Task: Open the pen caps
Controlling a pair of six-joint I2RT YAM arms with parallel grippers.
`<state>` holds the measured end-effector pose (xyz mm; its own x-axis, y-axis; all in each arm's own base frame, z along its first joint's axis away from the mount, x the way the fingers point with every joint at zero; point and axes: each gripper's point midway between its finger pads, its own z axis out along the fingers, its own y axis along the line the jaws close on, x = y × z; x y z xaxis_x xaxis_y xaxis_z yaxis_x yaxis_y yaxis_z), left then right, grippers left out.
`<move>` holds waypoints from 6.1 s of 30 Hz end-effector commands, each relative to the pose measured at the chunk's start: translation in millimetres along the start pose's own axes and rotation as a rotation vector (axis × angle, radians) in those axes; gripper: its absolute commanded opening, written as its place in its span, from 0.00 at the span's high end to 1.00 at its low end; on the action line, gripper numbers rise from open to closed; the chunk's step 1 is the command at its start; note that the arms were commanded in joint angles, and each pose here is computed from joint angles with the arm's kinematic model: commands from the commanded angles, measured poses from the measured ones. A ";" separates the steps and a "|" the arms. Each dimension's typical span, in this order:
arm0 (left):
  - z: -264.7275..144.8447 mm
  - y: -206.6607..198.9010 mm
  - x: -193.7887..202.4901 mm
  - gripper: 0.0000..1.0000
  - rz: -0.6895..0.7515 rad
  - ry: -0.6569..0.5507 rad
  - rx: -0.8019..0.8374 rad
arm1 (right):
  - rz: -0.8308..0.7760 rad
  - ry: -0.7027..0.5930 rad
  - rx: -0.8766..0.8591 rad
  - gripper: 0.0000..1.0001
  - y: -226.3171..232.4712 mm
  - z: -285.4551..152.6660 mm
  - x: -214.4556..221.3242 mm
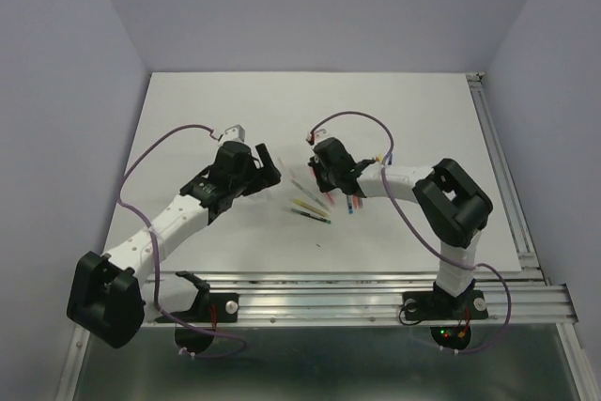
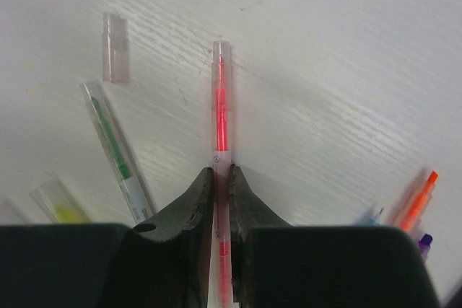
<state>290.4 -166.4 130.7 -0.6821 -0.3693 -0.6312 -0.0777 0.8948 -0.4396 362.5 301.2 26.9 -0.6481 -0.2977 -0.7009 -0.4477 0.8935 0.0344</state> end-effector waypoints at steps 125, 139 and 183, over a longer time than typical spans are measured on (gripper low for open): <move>67.3 48.8 -11.5 0.41 -0.085 0.044 -0.254 | 0.501 -0.511 -0.216 0.99 10.4 -181.6 -31.7; -29.8 -103.5 18.6 0.01 0.195 -0.051 0.555 | 0.734 -0.605 -0.163 0.99 -8.8 -196.7 -56.4; -60.8 -196.3 77.3 0.52 0.339 0.058 0.888 | 1.041 -0.570 -0.155 0.99 -4.9 -198.1 -91.1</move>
<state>204.4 -343.7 171.8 -0.6613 -0.0532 -0.7482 0.6396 0.4811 -0.5995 288.7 253.8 188.8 -0.4557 0.7181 -0.5260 0.0758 0.6201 0.7808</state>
